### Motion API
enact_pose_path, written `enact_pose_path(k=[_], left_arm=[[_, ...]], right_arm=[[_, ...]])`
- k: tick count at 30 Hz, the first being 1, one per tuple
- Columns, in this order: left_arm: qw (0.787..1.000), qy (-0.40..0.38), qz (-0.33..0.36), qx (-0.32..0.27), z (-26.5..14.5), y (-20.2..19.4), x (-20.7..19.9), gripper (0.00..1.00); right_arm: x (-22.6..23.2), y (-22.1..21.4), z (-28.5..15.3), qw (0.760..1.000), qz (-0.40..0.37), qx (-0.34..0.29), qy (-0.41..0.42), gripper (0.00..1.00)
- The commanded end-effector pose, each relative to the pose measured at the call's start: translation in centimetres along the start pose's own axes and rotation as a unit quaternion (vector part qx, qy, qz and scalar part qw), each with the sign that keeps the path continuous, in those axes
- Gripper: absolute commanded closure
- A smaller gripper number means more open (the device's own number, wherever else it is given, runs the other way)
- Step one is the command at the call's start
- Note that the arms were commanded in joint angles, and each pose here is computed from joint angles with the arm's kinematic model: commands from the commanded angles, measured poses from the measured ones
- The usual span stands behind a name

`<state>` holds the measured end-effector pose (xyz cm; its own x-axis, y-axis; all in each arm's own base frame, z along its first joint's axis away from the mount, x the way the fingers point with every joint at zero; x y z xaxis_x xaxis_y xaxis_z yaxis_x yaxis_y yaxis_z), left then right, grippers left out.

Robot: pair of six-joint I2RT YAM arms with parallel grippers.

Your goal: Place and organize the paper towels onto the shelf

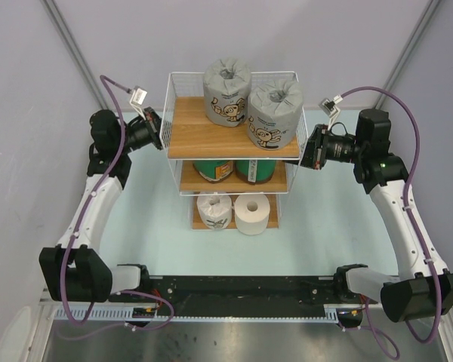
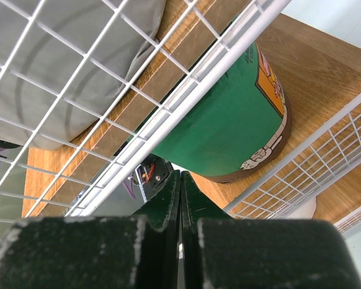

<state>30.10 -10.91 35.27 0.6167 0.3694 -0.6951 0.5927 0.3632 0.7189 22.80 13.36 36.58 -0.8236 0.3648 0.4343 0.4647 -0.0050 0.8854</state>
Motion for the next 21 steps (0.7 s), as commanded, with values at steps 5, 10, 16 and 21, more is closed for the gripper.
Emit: enact_pose_path(k=[5, 10, 16, 21], left_arm=[[0.999, -0.014, 0.045, -0.019, 0.5, 1.7, -2.0, 1.0], [0.999, -0.018, 0.046, -0.016, 1.1, 1.4, -2.2, 1.0], [0.999, -0.023, 0.043, -0.008, 1.7, 0.8, -2.3, 1.0], [0.999, -0.025, 0.045, -0.008, 1.6, 0.3, -2.5, 1.0]], right_arm=[[0.7, 1.1, 0.3, 0.999, -0.022, -0.004, 0.023, 1.0], [0.9, 1.2, 0.8, 0.999, -0.023, -0.005, 0.03, 1.0], [0.8, 1.5, 1.5, 0.999, -0.02, -0.008, 0.033, 1.0], [0.9, 1.7, 2.1, 0.999, -0.021, -0.011, 0.043, 1.0]])
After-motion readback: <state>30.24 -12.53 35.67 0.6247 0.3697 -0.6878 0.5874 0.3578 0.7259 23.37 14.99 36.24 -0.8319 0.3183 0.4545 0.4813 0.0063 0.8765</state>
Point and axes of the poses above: each gripper's point midway between its finger pads, its own z axis out along the fingers, its own x axis along the line the jaws close on, y = z × x, the point moved 7 cm from there along -z, back along the fingers, and after that the axes turned 13 degrees about -z, right-handed, at the moved point
